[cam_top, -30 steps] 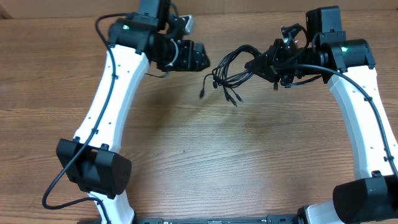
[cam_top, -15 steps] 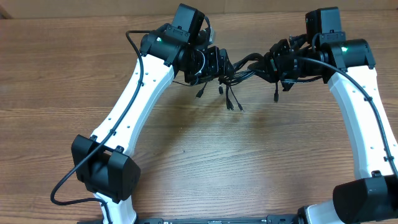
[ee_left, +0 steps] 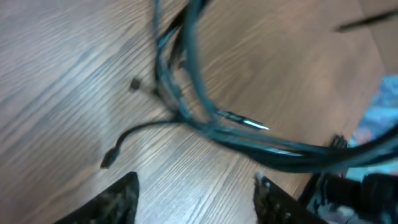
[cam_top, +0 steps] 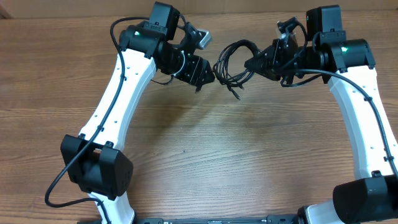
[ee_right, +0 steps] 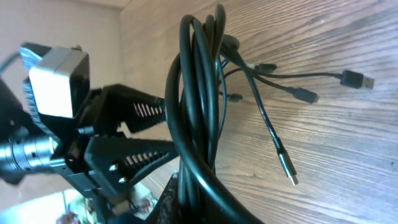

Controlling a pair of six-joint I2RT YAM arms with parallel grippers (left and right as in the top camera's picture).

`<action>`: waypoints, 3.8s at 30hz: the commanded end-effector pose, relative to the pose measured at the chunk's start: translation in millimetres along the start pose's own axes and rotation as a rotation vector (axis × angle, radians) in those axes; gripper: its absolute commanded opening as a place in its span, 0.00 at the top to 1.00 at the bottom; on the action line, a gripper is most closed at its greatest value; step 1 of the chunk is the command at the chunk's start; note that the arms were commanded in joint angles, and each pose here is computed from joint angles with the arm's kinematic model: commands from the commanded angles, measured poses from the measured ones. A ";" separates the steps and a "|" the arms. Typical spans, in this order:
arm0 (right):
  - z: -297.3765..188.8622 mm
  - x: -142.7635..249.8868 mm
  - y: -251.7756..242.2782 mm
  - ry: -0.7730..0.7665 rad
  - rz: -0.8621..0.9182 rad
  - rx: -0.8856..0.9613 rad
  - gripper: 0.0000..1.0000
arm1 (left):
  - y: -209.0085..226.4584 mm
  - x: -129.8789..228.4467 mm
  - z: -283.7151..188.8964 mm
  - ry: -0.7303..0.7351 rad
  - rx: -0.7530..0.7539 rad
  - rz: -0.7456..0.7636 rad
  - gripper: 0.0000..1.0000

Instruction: Untangle cables

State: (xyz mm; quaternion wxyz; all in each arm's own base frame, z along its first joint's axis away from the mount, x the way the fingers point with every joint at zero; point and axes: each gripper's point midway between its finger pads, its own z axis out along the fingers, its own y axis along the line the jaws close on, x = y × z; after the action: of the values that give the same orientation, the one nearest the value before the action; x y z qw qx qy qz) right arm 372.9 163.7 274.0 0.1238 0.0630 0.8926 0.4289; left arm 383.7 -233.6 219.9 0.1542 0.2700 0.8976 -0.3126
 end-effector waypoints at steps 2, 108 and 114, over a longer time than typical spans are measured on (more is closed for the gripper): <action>1.7 9.9 21.6 0.069 -0.097 -0.138 0.96 | -53.9 -10.6 -48.5 -0.128 0.018 0.312 0.34; 110.4 -3.3 33.4 -0.060 -0.304 0.106 0.72 | -48.0 -2.4 -69.9 -0.128 -0.057 -0.206 0.96; 107.6 -9.4 20.5 -0.090 -0.286 0.175 0.96 | -41.8 -3.5 -78.0 -0.142 -0.042 -0.200 0.96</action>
State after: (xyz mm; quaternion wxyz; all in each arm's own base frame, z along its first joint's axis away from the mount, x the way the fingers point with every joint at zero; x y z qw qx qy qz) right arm 405.0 268.6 234.5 0.2053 -0.0547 0.9084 0.3600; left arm 354.9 -213.9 277.6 0.1652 0.1288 0.9307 -0.2999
